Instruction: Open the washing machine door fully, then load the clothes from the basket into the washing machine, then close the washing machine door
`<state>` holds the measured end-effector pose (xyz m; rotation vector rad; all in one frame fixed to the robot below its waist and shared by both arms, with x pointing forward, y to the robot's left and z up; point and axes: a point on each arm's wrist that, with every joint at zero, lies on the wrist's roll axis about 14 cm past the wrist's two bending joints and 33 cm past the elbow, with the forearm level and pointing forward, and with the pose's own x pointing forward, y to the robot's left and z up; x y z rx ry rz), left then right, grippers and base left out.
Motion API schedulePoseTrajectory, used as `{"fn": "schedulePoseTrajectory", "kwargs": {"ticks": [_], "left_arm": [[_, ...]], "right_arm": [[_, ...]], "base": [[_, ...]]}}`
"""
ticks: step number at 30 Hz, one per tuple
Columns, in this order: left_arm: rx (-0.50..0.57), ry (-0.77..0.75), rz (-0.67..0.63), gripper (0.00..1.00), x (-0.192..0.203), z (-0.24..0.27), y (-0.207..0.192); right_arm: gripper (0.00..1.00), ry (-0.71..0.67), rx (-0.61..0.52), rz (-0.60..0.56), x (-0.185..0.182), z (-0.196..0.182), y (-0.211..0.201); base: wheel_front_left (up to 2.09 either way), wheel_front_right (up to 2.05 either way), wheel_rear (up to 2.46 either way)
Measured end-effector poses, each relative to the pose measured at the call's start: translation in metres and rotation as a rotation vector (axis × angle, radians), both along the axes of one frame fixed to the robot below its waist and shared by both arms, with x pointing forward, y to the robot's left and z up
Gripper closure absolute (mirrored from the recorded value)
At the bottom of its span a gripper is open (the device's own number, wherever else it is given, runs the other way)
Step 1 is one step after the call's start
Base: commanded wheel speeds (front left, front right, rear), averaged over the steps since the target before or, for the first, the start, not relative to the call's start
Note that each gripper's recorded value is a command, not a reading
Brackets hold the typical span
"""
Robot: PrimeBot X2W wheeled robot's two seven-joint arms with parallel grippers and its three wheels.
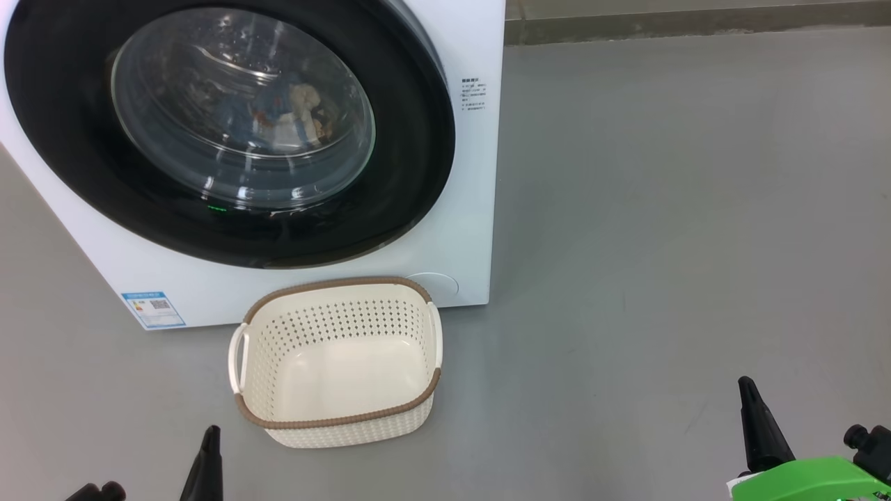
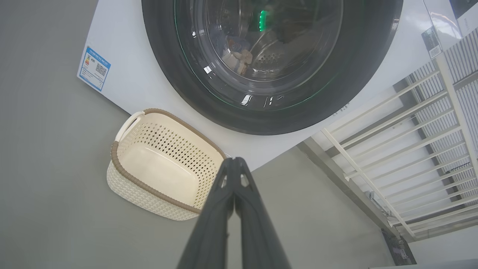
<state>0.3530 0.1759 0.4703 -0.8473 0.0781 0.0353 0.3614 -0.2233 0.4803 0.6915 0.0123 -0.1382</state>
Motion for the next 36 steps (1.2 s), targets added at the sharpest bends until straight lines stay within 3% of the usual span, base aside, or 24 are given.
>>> {"fn": "schedulePoseTrajectory", "kwargs": {"ticks": [36], "left_arm": [[-0.363,0.029,0.029,1.00,0.011,0.001,0.006]], "right_arm": [[1.00,-0.016,0.443,0.002,0.008,-0.002,0.007]], "base": [[0.00,0.00,0.00]]}}
